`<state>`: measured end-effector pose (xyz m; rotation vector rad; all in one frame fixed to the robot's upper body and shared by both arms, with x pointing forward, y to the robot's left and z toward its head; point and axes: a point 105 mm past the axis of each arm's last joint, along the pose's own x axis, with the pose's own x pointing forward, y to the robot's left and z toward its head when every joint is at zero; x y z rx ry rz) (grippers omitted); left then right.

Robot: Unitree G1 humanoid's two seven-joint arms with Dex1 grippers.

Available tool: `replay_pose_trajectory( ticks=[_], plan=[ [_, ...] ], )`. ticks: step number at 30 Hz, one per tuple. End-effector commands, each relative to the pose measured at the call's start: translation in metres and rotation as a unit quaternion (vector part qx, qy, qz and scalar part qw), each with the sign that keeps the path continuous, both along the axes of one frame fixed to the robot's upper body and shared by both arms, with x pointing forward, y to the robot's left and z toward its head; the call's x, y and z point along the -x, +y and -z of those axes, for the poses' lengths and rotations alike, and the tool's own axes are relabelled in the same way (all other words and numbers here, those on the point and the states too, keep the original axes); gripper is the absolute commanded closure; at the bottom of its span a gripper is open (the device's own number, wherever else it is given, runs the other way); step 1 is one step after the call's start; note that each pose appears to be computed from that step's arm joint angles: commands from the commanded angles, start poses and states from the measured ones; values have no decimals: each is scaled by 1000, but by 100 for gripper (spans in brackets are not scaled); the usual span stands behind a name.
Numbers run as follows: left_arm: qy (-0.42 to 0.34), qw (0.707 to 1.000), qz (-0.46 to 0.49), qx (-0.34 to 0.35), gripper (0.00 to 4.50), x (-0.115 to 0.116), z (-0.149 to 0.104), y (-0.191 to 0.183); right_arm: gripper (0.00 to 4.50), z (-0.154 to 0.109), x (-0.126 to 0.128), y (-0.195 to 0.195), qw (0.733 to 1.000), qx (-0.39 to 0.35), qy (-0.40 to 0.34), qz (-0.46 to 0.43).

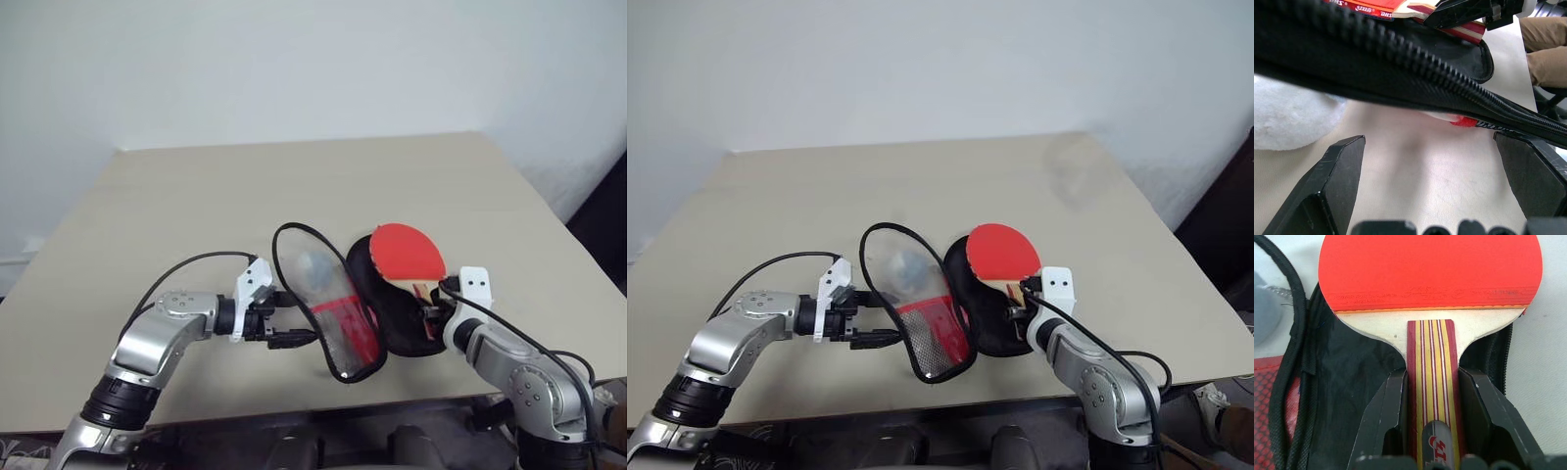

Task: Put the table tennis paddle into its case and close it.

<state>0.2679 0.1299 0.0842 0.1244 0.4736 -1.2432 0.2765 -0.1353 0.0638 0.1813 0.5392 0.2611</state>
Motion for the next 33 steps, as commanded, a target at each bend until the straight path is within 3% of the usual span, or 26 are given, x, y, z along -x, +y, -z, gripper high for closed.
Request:
replay_pose_trajectory(
  ticks=[1, 15, 29, 33],
  plan=[
    [-15, 1000, 6, -2, 0, -3, -7, 0, 338, -15, 1, 9, 999, -4, -35, -21],
    [-14, 1000, 9, -5, 0, -5, -9, -3, 338, -30, -1, 16, 997, 4, -75, -33],
    [-14, 1000, 13, -2, 0, -6, -21, -12, 338, 0, 9, 8, 999, 44, -7, -27],
    [-13, 1000, 15, -1, 0, -5, -24, -16, 338, -4, 8, 11, 999, 37, -17, -34]
  ],
)
